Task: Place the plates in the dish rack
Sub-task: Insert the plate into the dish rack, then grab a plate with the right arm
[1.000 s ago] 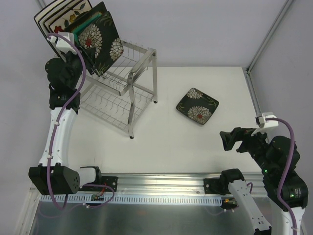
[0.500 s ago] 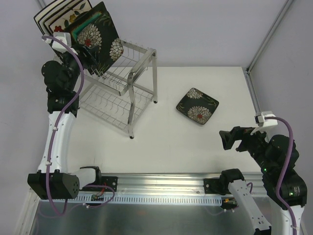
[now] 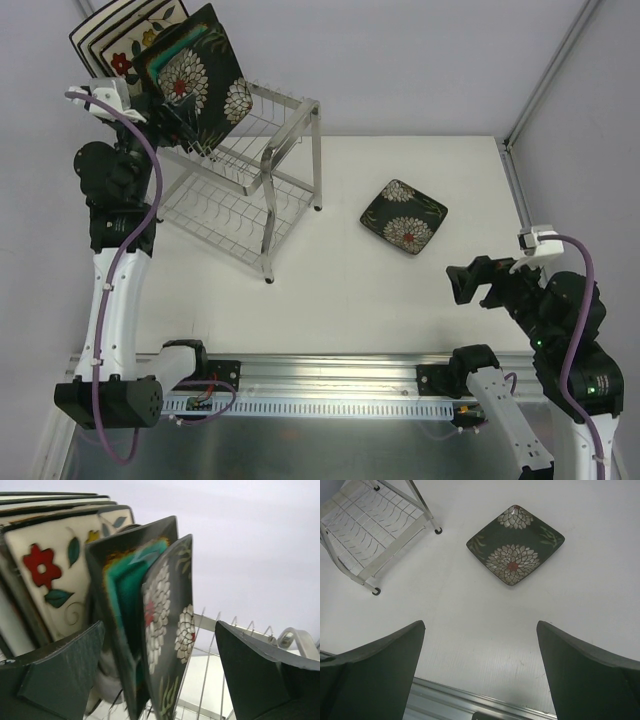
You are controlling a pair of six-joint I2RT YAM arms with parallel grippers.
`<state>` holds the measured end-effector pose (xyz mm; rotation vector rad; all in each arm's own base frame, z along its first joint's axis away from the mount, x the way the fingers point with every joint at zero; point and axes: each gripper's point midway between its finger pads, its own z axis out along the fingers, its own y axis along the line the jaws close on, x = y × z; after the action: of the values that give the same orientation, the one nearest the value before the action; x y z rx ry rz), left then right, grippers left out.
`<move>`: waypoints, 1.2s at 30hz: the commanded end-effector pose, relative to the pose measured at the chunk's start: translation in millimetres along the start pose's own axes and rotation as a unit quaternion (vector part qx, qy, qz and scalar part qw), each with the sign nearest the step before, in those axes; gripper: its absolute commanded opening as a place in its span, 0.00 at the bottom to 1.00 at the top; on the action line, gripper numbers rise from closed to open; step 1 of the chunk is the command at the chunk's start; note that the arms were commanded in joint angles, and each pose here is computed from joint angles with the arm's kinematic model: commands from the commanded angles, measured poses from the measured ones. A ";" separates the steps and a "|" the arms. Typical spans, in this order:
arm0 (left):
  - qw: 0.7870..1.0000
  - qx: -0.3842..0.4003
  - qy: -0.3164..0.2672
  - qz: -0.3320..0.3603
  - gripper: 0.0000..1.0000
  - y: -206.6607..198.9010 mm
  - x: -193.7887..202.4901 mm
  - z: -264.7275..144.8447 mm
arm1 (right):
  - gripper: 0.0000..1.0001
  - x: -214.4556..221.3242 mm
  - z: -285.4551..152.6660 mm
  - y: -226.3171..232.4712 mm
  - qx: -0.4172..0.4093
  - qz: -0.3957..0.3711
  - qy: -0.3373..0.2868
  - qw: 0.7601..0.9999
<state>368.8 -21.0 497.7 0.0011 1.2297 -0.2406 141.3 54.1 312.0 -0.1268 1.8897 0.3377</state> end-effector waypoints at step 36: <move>0.979 -0.075 0.127 -0.139 0.99 -15.8 107.1 -209.9 | 0.96 71.3 218.5 -97.8 0.090 0.358 0.105 0.923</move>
<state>212.8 -17.5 348.7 -0.2683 1.4427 -0.3277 308.1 19.9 141.5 0.7384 2.2540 0.4808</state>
